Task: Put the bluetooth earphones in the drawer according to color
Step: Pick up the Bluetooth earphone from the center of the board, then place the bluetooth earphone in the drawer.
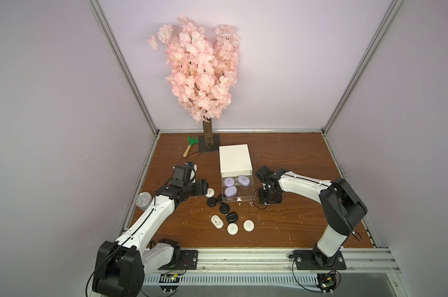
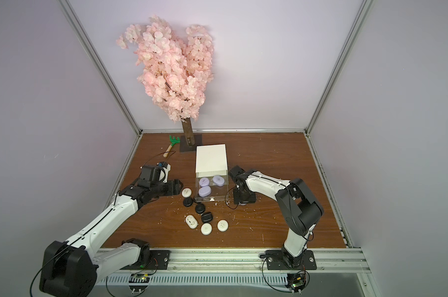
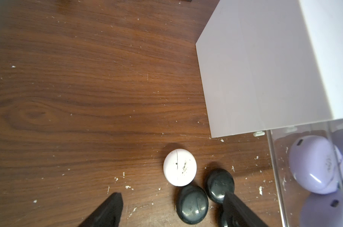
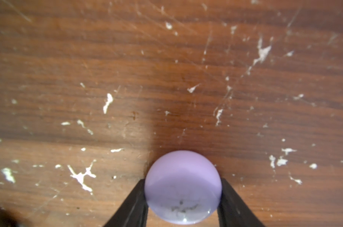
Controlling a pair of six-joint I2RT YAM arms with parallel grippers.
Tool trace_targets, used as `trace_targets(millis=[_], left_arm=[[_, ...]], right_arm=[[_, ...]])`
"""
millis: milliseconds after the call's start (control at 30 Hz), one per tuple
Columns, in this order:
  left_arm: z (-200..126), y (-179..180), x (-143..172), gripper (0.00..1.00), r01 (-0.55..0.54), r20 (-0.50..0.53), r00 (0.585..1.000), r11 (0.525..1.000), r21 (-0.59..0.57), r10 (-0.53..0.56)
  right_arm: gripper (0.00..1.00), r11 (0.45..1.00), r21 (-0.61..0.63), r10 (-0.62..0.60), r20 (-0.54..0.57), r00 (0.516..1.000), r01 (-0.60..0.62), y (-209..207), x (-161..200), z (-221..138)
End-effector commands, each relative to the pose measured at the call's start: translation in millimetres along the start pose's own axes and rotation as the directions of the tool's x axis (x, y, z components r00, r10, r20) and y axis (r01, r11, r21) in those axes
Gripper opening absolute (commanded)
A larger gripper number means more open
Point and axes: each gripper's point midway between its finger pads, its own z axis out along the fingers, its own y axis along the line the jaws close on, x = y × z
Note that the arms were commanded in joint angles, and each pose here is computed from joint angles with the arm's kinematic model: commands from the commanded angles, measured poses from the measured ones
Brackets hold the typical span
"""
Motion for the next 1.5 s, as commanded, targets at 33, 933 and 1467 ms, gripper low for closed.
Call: trace_targets(millis=[33,933,1467], left_arm=[[-2,2,0,0.85,-0.004,0.006,1.0,1.0,0.003,0.004],[-3,1,-1,0.85,-0.005,0.008,1.0,1.0,0.005,0.005],[-3,2,0,0.85,-0.004,0.009,1.0,1.0,0.003,0.004]], right_arm=[[0.45,0.999,0.047,-0.012,0.034,0.999,0.01,-8,-7,-14],[0.39,0.867,0.051,-0.461,0.46,0.759,0.495,47,-68,-231],[0.43,0.521,0.071,-0.809,0.358,0.466,0.851,134,-34,-198]])
